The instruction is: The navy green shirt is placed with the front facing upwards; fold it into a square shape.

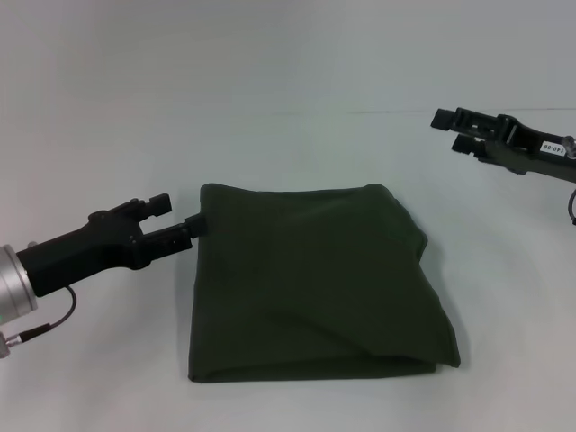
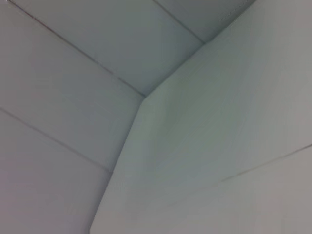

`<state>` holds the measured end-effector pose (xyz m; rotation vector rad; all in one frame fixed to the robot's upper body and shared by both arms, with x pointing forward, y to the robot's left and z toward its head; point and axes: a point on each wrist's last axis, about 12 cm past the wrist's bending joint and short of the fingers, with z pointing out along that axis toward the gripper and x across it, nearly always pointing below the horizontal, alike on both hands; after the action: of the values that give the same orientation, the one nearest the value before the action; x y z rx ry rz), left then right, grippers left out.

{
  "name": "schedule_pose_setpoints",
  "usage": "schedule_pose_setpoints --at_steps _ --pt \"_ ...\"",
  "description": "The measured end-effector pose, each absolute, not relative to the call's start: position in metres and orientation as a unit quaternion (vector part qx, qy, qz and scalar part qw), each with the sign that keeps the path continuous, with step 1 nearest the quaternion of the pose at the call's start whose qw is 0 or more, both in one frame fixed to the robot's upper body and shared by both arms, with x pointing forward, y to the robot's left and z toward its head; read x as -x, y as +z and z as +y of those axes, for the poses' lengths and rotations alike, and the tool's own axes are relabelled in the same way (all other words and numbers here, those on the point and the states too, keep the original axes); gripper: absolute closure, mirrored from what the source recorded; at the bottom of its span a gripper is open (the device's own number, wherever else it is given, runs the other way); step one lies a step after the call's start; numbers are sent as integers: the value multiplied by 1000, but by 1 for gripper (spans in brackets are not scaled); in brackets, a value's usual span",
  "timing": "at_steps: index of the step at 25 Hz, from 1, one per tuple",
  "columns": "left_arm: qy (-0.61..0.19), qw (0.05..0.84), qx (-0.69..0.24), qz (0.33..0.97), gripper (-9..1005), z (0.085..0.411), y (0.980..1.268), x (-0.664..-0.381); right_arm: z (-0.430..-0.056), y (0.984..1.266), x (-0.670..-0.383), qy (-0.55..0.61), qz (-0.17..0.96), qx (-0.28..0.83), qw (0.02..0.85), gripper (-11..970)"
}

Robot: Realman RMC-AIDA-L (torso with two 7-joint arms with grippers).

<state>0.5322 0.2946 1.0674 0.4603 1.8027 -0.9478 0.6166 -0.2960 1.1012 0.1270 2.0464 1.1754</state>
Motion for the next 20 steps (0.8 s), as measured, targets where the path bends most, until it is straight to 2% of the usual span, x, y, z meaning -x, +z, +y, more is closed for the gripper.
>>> schedule_pose_setpoints --at_steps 7,14,20 --pt "-372 514 -168 754 111 295 1068 -544 -283 1103 -610 474 811 8 341 142" --pt "-329 506 -114 789 110 293 1063 -566 -273 1093 -599 473 828 38 300 146" --pt "-323 499 -103 798 110 291 1064 -575 -277 1083 -587 466 842 45 268 149"
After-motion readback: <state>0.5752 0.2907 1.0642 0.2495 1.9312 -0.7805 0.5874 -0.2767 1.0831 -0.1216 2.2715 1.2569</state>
